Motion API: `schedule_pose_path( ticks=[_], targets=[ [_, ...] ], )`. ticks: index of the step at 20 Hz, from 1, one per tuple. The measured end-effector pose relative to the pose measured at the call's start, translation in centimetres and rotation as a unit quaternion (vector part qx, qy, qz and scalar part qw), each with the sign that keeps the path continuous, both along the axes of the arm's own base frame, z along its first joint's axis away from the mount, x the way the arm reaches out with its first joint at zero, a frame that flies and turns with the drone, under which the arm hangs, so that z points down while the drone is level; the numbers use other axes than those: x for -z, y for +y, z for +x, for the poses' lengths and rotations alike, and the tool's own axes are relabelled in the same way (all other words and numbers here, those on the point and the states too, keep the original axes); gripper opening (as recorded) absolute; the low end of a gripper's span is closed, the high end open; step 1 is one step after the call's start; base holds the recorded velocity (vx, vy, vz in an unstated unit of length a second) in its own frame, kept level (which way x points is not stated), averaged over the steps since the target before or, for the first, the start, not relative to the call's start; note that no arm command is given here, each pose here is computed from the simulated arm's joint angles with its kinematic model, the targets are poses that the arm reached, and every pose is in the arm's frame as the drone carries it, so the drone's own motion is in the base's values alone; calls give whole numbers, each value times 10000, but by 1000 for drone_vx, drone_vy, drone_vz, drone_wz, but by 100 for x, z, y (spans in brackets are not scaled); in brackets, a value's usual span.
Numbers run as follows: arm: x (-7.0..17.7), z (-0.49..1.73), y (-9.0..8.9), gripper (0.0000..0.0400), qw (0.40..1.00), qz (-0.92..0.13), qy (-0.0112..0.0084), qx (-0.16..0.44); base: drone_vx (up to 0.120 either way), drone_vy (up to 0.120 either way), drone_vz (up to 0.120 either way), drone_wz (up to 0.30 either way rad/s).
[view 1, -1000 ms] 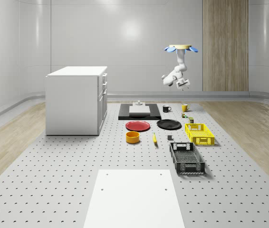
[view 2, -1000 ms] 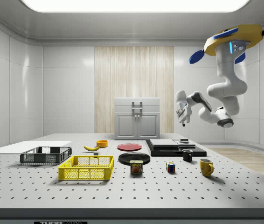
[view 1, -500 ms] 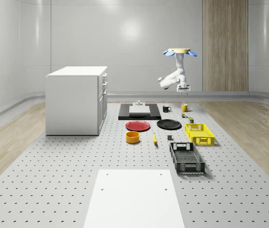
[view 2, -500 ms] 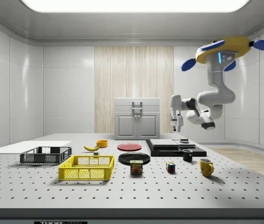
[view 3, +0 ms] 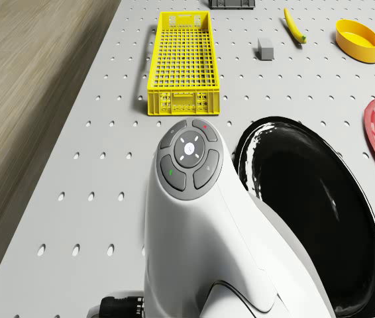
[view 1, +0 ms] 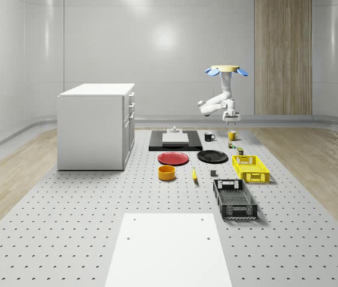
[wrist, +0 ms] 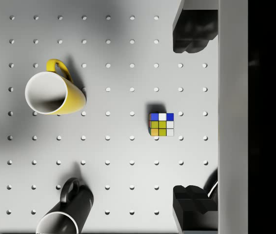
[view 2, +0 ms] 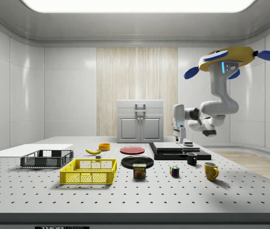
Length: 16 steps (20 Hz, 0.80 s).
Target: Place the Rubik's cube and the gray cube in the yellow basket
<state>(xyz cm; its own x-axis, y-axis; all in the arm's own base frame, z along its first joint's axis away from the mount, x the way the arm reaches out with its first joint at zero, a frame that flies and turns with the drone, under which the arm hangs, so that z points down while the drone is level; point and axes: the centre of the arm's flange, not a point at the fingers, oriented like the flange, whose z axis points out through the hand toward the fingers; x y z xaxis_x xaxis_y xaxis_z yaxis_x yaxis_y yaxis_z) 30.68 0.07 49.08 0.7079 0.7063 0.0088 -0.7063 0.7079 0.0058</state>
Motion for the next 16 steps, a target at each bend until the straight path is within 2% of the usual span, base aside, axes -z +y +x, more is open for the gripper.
schedule_pose_path(
  ticks=[4, 5, 16],
  targets=[
    [0, 0, -4, 400, 10000, -23, 1, 0, 20, 0, -120, 0],
    [0, 0, -5, 400, 10000, -27, 1, 0, 0, -120, -120, 0],
    [1, 0, -8, 400, 10000, -42, 2, 0, 0, 0, -120, 0]
  ],
)
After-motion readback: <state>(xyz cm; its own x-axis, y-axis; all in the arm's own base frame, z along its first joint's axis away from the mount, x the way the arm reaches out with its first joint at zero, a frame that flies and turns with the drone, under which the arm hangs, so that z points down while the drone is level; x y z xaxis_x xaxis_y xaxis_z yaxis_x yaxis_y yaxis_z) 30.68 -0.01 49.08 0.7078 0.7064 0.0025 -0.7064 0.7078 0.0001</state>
